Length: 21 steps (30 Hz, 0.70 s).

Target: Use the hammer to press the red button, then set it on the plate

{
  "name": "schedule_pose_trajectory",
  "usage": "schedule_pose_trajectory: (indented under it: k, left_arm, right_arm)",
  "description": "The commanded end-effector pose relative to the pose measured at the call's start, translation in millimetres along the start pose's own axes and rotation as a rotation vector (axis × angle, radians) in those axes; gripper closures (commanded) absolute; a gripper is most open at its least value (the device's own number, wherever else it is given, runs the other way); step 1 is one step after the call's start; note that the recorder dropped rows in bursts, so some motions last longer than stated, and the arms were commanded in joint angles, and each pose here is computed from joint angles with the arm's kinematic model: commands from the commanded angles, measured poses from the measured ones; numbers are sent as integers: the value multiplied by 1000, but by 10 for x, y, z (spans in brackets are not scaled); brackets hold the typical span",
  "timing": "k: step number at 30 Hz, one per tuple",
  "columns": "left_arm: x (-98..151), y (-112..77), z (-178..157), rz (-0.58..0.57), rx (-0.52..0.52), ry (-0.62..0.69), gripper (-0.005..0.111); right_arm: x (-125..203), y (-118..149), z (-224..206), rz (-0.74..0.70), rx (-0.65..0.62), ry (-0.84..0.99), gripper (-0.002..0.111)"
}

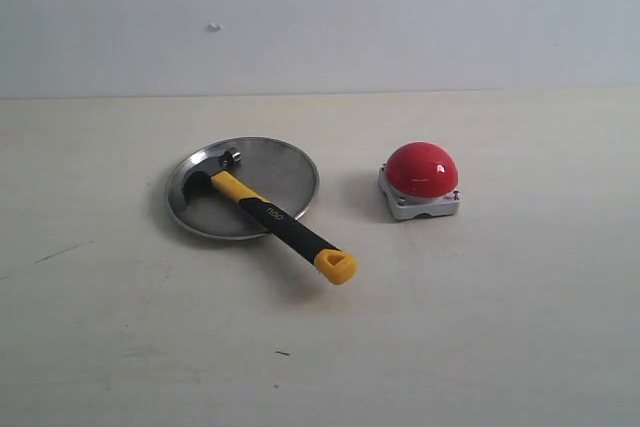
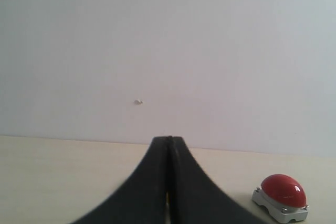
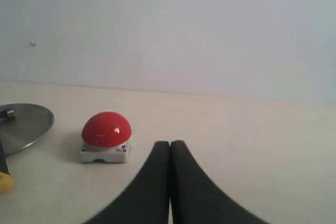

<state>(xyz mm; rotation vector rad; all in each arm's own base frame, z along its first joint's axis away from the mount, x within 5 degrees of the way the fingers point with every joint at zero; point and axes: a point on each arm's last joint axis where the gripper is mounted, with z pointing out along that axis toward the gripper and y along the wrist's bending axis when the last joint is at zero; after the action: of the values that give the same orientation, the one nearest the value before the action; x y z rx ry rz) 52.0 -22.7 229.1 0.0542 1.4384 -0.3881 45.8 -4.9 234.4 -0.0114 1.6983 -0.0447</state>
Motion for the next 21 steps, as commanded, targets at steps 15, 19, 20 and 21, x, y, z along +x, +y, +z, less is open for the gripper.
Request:
schedule_pose_trajectory:
  k: [15, 19, 20, 21]
  left_arm:
    - [10, 4, -4, -9, -3, -2, 107]
    - [10, 4, -4, -9, -3, -2, 107]
    - [10, 4, -4, -9, -3, -2, 107]
    - [10, 4, -4, -9, -3, -2, 107]
  right_arm:
    - [486, 55, 145, 66, -30, 106, 108]
    - [486, 55, 145, 66, -30, 106, 108]
    - [486, 55, 145, 64, -30, 106, 108]
    - [486, 55, 145, 64, -30, 106, 108]
